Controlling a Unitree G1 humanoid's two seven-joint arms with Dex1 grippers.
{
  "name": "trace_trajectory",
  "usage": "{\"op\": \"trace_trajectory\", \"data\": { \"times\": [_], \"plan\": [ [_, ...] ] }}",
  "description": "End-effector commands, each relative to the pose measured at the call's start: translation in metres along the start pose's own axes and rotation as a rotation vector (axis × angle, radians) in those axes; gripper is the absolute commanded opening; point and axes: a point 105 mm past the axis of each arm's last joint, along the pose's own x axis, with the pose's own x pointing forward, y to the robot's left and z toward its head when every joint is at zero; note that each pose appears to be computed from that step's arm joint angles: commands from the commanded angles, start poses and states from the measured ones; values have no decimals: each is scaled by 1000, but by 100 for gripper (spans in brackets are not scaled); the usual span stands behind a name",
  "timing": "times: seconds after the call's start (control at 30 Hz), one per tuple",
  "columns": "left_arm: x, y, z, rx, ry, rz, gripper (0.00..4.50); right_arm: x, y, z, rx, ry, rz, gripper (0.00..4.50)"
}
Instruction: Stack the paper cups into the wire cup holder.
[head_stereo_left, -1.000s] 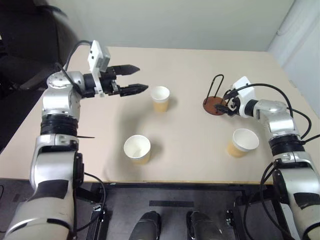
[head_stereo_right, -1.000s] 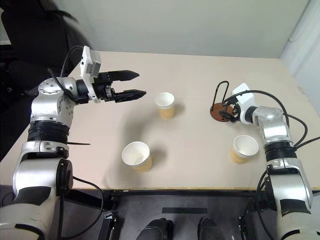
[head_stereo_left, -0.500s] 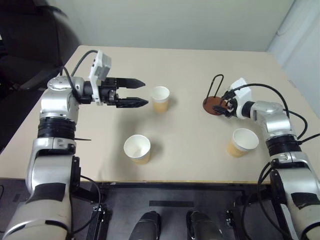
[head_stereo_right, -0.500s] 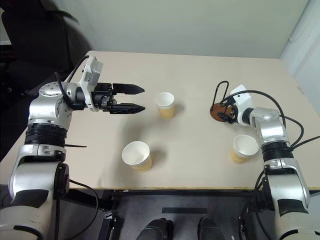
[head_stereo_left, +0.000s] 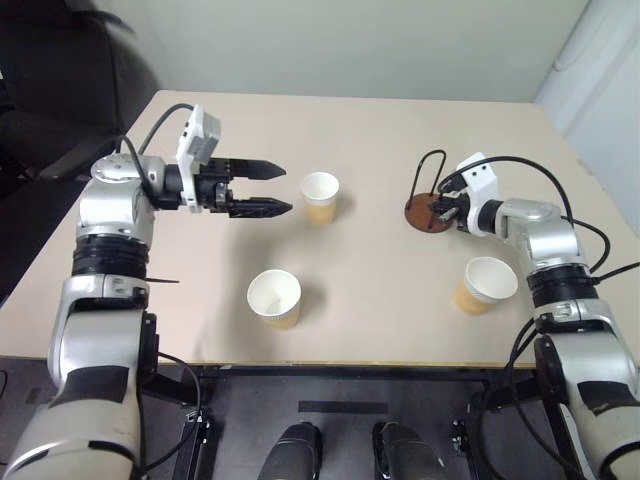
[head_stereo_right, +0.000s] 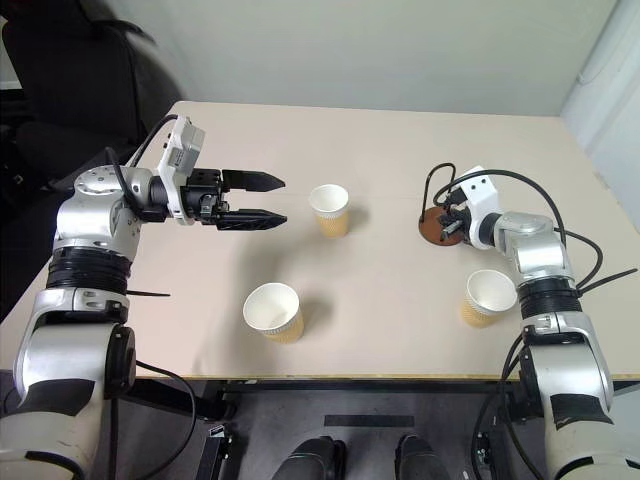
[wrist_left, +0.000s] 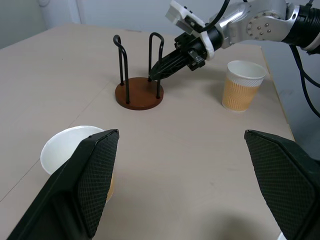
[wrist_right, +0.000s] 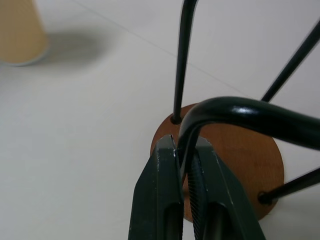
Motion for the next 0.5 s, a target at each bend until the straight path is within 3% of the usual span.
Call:
{"op": "trace_trajectory", "data": {
  "times": [0.03,0.5],
  "plan": [
    [-5,-1,13,51,15,-15,433,-15,11,28,-61,-78,104,4],
    [-6,1,17,57,35,-29,433,-38,86,20,-242,-25,395,4]
  ]
}}
